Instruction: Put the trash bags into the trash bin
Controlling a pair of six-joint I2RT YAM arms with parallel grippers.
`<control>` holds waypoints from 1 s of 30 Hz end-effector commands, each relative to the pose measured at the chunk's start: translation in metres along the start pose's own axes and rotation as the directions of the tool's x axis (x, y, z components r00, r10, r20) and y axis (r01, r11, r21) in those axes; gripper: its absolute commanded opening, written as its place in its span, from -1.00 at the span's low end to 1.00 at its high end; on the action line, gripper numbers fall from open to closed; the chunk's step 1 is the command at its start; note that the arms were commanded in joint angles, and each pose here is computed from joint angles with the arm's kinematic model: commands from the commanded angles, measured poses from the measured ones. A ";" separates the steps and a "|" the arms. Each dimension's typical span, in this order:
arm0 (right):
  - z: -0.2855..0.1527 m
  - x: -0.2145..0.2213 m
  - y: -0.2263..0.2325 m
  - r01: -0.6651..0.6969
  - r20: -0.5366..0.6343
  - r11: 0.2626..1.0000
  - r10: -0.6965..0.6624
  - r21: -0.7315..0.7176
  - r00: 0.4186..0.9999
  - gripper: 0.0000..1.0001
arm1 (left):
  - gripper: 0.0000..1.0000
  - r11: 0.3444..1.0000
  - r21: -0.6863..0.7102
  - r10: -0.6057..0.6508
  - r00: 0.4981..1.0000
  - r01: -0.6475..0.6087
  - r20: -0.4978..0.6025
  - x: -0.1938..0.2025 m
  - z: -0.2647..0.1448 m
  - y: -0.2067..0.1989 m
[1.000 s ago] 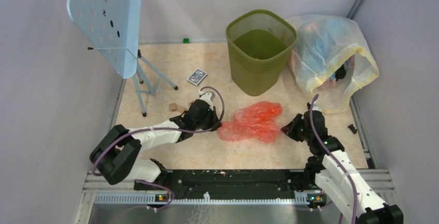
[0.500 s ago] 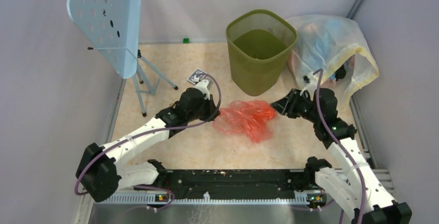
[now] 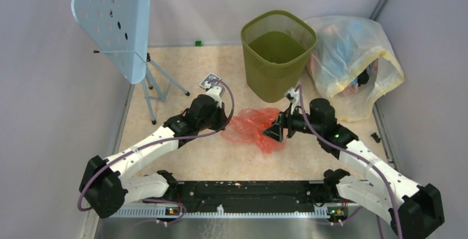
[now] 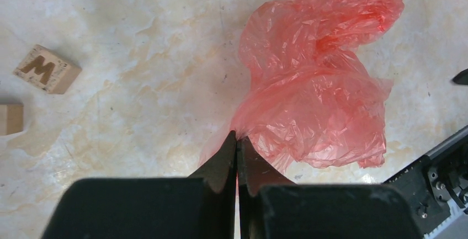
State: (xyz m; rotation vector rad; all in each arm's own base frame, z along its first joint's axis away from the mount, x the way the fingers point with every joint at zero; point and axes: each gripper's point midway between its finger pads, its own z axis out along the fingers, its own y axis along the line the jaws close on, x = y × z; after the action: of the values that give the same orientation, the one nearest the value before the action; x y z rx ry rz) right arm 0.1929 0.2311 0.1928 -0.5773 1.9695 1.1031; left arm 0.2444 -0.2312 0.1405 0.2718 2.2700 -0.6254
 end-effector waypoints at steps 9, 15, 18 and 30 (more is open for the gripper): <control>0.057 0.013 -0.018 0.170 -0.045 0.985 -0.170 -0.021 0.984 0.50 | -0.98 0.999 -0.031 0.042 0.999 -0.041 0.034 -0.024 0.005 0.013; 0.077 0.032 -0.026 0.108 -0.117 0.993 -0.114 -0.056 0.987 0.28 | -0.98 1.000 0.013 0.013 1.000 -0.014 0.024 -0.028 0.013 0.010; 0.079 0.037 -0.015 0.079 -0.137 0.988 -0.098 -0.134 0.986 -0.17 | -0.99 1.000 0.018 0.008 1.000 -0.009 0.022 -0.032 0.016 0.009; 0.056 -0.047 0.016 0.015 0.008 0.994 -0.015 -0.112 1.000 -1.00 | -0.86 0.996 0.087 -0.038 0.999 0.035 0.033 -0.048 0.017 0.008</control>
State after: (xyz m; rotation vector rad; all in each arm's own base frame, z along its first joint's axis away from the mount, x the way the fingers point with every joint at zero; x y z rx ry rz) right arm 0.2177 0.2886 0.1558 -0.7391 2.0382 1.1888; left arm 0.2806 -0.2259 0.1379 0.2508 2.3097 -0.6668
